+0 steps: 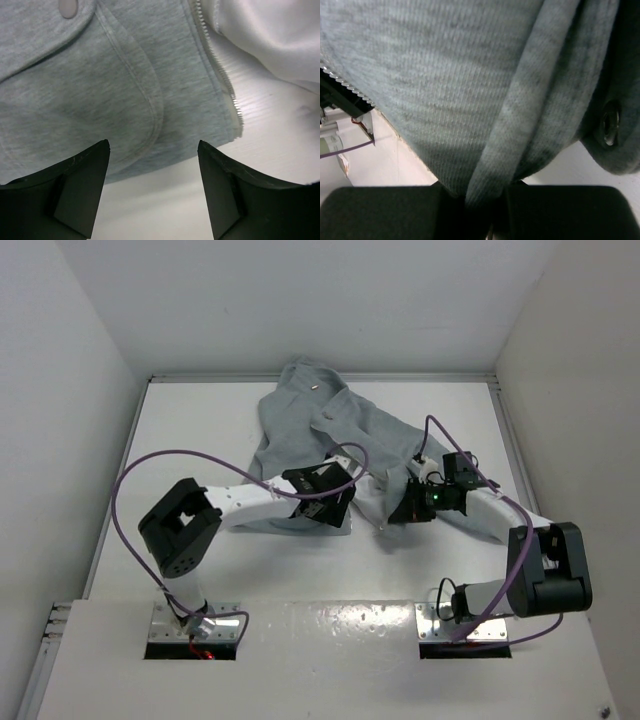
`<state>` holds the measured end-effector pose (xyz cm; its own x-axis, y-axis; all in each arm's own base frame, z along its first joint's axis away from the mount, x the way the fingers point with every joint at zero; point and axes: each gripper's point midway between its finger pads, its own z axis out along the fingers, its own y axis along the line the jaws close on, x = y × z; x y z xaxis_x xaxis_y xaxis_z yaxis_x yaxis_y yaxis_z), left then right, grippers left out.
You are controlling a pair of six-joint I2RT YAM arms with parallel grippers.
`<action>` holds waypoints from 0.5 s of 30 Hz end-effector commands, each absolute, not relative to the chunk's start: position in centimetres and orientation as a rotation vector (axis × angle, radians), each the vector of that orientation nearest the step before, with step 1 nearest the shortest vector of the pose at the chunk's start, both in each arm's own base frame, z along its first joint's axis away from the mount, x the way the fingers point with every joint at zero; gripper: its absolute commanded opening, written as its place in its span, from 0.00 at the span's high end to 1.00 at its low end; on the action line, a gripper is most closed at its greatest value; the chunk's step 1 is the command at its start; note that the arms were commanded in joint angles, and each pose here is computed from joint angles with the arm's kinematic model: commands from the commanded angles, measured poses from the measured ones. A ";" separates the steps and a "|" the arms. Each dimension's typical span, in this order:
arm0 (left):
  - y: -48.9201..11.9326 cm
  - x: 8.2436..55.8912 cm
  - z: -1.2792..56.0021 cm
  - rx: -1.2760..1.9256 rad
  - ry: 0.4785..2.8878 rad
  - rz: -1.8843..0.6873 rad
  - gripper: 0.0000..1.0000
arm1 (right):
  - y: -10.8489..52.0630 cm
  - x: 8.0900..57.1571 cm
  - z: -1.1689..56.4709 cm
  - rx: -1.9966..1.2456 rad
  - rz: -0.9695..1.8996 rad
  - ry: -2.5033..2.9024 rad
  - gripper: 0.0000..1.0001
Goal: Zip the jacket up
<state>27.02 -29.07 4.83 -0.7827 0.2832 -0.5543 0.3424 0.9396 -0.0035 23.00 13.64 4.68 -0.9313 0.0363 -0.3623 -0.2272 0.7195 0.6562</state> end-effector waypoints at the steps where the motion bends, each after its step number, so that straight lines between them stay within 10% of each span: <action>1: -30.3 26.2 6.5 0.339 2.527 -0.197 0.24 | 13.4 24.5 5.5 -0.161 1.010 2.527 1.00; 15: -30.9 25.7 0.9 0.299 2.651 -0.031 0.07 | 13.4 24.8 5.3 -0.142 1.015 2.527 1.00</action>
